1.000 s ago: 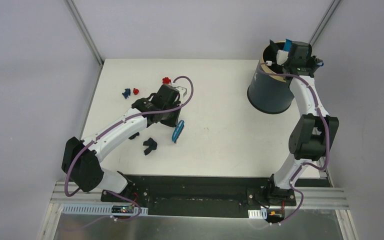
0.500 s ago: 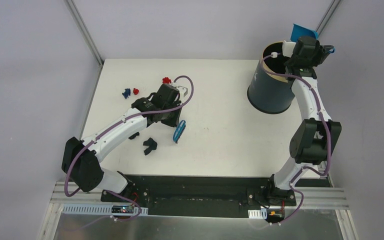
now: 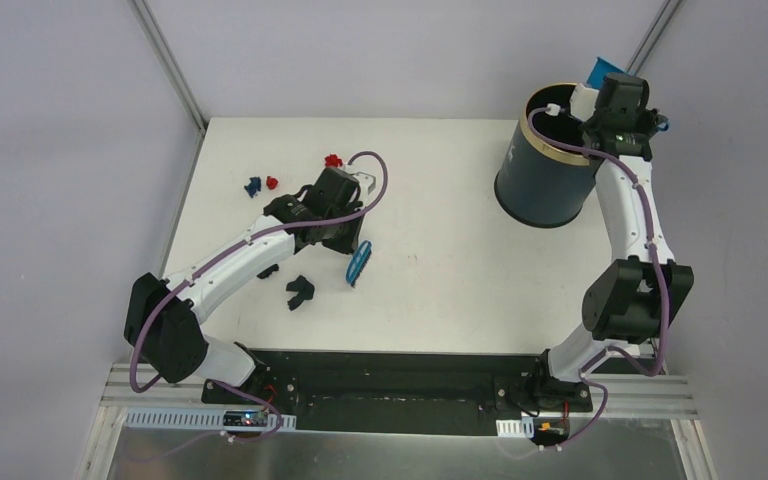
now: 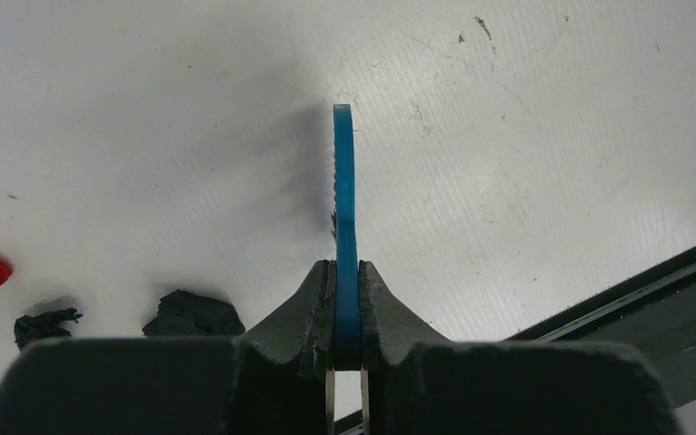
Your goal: Sweep away the paper scraps from the table
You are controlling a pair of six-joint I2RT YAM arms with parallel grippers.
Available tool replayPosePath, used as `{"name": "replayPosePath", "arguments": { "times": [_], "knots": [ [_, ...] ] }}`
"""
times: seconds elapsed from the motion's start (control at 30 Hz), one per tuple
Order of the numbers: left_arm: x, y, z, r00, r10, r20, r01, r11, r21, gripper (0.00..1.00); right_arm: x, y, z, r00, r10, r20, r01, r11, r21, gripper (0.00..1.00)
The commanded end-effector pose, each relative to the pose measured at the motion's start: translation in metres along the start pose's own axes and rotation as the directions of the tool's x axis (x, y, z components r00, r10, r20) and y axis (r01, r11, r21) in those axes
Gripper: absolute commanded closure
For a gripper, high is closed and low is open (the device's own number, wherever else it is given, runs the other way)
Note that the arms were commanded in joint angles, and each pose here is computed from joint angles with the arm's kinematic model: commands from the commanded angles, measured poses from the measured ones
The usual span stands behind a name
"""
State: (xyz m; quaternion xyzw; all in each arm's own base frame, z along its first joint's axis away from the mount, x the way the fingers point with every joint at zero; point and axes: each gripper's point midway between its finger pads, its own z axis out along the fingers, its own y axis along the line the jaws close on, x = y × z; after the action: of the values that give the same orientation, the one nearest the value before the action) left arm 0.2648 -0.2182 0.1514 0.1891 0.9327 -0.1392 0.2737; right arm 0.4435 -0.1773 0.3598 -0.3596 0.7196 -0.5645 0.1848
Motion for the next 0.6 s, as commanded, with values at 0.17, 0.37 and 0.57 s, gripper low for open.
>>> {"name": "replayPosePath", "arguments": {
  "times": [0.17,0.37,0.57],
  "knots": [
    [-0.01,-0.003,0.004,1.0,0.02,0.006,-0.02,1.0,0.011,1.0,0.004,0.0,-0.078,0.886,0.453,0.1,-0.398,0.853,-0.339,1.0],
    [-0.006,-0.003,0.011,1.0,0.014,-0.02,-0.014,1.0,0.007,1.0,-0.016,0.039,-0.113,0.856,0.511,0.08,-0.394,0.744,-0.539,1.0],
    [-0.007,0.003,0.014,1.0,0.021,-0.02,-0.021,0.999,-0.024,1.0,-0.059,0.108,-0.196,0.797,0.565,0.212,-0.135,0.509,-0.85,1.0]
  ]
}}
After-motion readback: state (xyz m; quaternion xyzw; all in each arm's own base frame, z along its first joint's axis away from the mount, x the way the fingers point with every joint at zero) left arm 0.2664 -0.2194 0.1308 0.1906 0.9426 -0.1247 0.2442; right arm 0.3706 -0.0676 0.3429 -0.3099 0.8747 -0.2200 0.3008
